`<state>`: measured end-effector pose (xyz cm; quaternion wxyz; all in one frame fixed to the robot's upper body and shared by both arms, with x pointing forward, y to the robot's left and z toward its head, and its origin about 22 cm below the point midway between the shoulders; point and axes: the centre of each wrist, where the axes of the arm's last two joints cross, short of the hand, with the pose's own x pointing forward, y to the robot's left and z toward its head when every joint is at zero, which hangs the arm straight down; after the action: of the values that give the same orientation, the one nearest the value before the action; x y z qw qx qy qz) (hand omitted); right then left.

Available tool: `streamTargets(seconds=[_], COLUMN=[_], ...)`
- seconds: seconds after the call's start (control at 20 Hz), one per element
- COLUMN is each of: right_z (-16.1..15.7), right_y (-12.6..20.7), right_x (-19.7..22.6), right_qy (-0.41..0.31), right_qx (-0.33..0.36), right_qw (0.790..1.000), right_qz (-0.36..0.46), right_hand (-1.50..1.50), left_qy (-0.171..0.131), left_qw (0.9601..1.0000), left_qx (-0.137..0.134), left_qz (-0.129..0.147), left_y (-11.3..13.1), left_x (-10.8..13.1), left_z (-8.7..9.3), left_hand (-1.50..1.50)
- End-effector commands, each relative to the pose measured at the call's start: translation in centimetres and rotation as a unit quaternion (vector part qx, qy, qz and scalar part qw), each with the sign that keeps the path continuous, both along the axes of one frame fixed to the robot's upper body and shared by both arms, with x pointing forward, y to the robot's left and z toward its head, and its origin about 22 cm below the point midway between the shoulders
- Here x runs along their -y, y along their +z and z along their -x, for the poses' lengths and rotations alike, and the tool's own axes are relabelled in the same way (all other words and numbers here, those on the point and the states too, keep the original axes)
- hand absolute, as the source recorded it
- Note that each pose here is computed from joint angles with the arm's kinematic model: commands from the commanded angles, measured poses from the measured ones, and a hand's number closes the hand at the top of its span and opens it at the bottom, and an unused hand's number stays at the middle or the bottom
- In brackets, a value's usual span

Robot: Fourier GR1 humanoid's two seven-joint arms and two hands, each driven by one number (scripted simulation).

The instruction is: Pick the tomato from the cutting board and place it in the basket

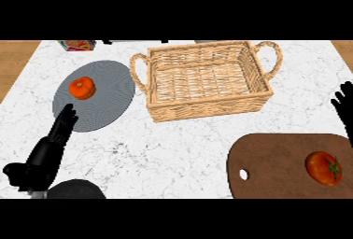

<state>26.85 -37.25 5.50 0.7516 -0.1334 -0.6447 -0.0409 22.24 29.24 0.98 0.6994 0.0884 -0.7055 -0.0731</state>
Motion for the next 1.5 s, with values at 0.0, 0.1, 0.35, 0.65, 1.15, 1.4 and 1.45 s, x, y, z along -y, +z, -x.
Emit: streamTargets(seconds=[0.0,0.1,0.35,0.65,1.15,1.4,1.45], right_z=[-0.2,-2.4,-2.1,5.2,7.2,8.9,8.7], right_y=[0.3,5.2,11.1,9.0,19.8,24.6,25.5], right_x=[-1.2,-4.3,-11.2,-9.3,1.0,5.5,6.7], right_qy=[0.077,0.207,0.486,0.514,0.365,0.379,0.376], right_qx=[0.081,0.185,0.354,0.359,0.334,0.296,0.284], right_qw=[0.992,0.953,0.785,0.775,0.81,0.787,0.786], right_qz=[-0.06,-0.121,-0.148,-0.079,0.315,0.386,0.401], right_hand=[1.5,1.5,1.5,-1.5,-1.5,-1.5,-1.5], left_qy=[0.014,0.036,0.053,0.096,0.097,0.089,0.093], left_qw=[0.9996,0.9927,0.9673,0.956,0.9557,0.9571,0.956], left_qx=[-0.027,-0.113,-0.244,-0.271,-0.271,-0.269,-0.271], left_qz=[0.002,0.023,0.045,0.06,0.062,0.063,0.063], left_y=[1.0,-3.5,-6.9,-6.4,-5.6,-6.5,-5.7], left_x=[0.0,0.3,0.1,-1.9,-1.9,-0.7,-2.0], left_z=[-0.9,1.5,4.4,5.1,5.6,5.7,4.9], left_hand=[0.0,0.0,0.0,0.0,0.0,0.0,0.0])
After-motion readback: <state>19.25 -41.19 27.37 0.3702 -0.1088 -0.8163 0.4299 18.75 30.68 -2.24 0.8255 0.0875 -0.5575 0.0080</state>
